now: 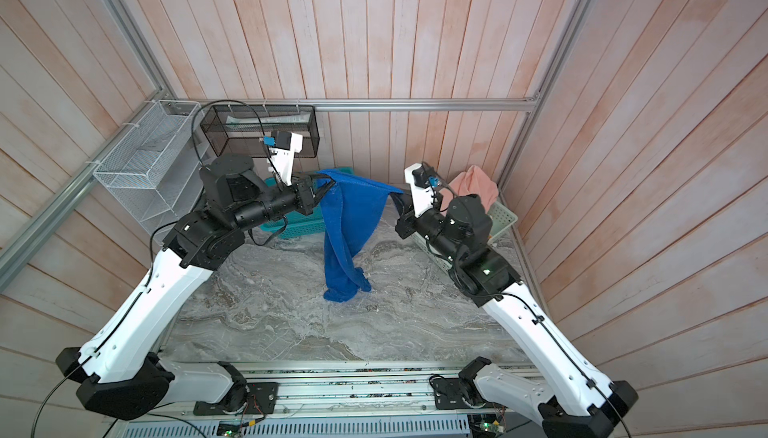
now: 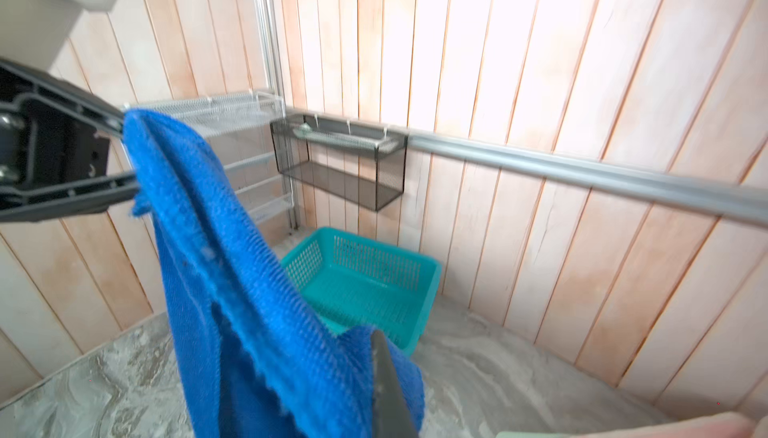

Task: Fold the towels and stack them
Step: 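Lift the blue towel high with both grippers, stretching its edge between them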

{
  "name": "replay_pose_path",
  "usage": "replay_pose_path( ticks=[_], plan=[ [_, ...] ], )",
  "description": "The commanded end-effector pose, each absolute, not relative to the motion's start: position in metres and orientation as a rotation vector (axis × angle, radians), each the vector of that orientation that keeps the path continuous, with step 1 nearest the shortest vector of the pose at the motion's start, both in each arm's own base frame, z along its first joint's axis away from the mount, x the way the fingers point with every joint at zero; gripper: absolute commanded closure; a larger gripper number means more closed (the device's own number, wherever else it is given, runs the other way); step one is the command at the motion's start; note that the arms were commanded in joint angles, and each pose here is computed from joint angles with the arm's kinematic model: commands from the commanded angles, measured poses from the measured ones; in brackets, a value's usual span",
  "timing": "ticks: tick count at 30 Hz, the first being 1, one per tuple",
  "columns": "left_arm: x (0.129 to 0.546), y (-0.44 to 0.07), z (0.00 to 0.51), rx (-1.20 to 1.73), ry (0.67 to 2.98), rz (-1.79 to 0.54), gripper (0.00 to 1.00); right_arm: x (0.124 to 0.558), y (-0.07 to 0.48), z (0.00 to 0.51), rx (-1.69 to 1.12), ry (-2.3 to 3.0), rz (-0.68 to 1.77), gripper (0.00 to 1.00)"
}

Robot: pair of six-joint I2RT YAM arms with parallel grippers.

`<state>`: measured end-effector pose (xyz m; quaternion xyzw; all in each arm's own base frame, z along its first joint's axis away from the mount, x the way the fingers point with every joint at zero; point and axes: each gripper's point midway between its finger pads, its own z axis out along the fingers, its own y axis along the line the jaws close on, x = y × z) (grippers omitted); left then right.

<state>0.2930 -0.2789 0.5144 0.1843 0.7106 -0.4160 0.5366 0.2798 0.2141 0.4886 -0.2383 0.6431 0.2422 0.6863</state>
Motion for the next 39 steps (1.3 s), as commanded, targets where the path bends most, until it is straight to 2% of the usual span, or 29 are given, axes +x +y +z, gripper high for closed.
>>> replay_pose_path(
  ticks=[1,5,7,12,16,20,25,29,34,39],
  plan=[
    [0.272,-0.281,0.560,0.486,1.583,-0.979,1.00,0.268,0.195,0.510,-0.573,1.506,0.434,1.00],
    [0.259,-0.274,0.601,0.493,1.502,-0.969,1.00,0.255,0.180,0.579,-0.535,1.439,0.405,1.00],
    [0.263,-0.269,0.607,0.479,1.491,-0.923,1.00,0.257,0.173,0.598,-0.506,1.418,0.373,1.00],
    [0.299,-0.260,0.604,0.445,1.526,-0.857,1.00,0.297,0.169,0.603,-0.458,1.456,0.247,1.00],
    [0.337,-0.254,0.596,0.428,1.549,-0.832,1.00,0.339,0.170,0.594,-0.473,1.503,0.270,1.00],
    [0.381,-0.247,0.575,0.410,1.582,-0.812,1.00,0.382,0.175,0.568,-0.490,1.540,0.322,1.00],
    [0.442,-0.234,0.526,0.343,1.674,-0.793,1.00,0.431,0.170,0.517,-0.461,1.599,0.368,1.00],
    [0.472,-0.224,0.495,0.350,1.731,-0.743,1.00,0.462,0.169,0.474,-0.436,1.647,0.439,1.00],
    [0.489,-0.229,0.437,0.362,1.834,-0.738,1.00,0.468,0.186,0.409,-0.443,1.761,0.572,1.00],
    [0.481,-0.233,0.355,0.314,1.953,-0.829,1.00,0.443,0.193,0.340,-0.406,1.863,0.629,1.00]
  ],
)
